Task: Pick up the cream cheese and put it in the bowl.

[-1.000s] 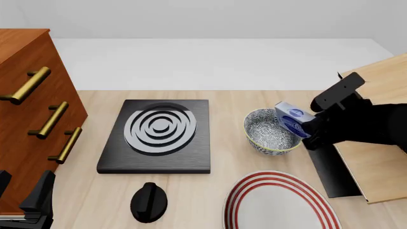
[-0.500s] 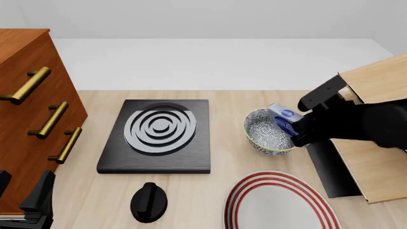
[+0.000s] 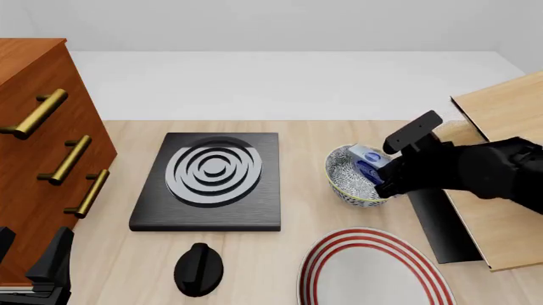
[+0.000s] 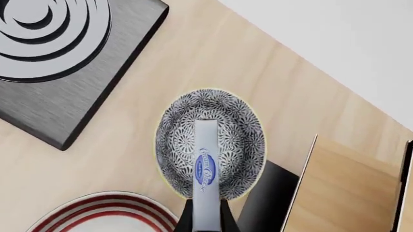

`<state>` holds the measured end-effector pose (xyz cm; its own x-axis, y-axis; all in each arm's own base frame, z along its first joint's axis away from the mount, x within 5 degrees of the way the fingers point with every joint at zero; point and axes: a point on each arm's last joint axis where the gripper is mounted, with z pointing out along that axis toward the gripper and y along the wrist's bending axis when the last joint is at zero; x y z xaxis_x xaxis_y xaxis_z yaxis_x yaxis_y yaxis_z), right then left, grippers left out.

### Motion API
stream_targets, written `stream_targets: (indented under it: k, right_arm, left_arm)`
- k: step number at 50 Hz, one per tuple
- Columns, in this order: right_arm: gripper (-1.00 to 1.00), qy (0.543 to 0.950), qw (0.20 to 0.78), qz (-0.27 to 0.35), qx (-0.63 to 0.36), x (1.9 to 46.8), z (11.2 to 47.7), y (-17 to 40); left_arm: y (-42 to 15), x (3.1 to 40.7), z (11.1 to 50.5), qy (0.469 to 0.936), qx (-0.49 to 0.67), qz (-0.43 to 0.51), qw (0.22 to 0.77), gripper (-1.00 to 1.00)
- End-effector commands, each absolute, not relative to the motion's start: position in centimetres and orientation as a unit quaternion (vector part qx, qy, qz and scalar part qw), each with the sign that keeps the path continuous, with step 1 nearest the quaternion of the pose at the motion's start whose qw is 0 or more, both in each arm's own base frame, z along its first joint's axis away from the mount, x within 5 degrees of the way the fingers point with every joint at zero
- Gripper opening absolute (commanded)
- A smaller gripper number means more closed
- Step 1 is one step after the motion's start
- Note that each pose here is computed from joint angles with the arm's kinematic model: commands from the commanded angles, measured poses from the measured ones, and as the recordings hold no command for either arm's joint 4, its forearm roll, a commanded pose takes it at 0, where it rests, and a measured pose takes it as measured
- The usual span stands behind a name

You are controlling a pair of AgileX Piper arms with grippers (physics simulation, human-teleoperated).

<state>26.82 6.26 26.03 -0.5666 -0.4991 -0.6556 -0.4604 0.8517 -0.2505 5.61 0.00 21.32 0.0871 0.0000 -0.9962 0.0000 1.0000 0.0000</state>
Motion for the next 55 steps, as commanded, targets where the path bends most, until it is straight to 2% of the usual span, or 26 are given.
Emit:
stream_targets:
  k: [1,37,55]
  right_arm:
    - [-1.0,0.886,0.381,-0.021,-0.263,27.5,25.3,6.6]
    - [-1.0,0.893,0.366,-0.015,-0.262,28.7,22.3,7.1]
    - [-1.0,0.895,0.364,-0.017,-0.258,29.1,22.0,6.9]
  left_arm:
    - [0.0,5.6,21.3,0.676,0.0,0.0,0.737,1.0]
    - [0.0,5.6,21.3,0.676,0.0,0.0,0.737,1.0]
    - [0.0,5.6,21.3,0.676,0.0,0.0,0.737,1.0]
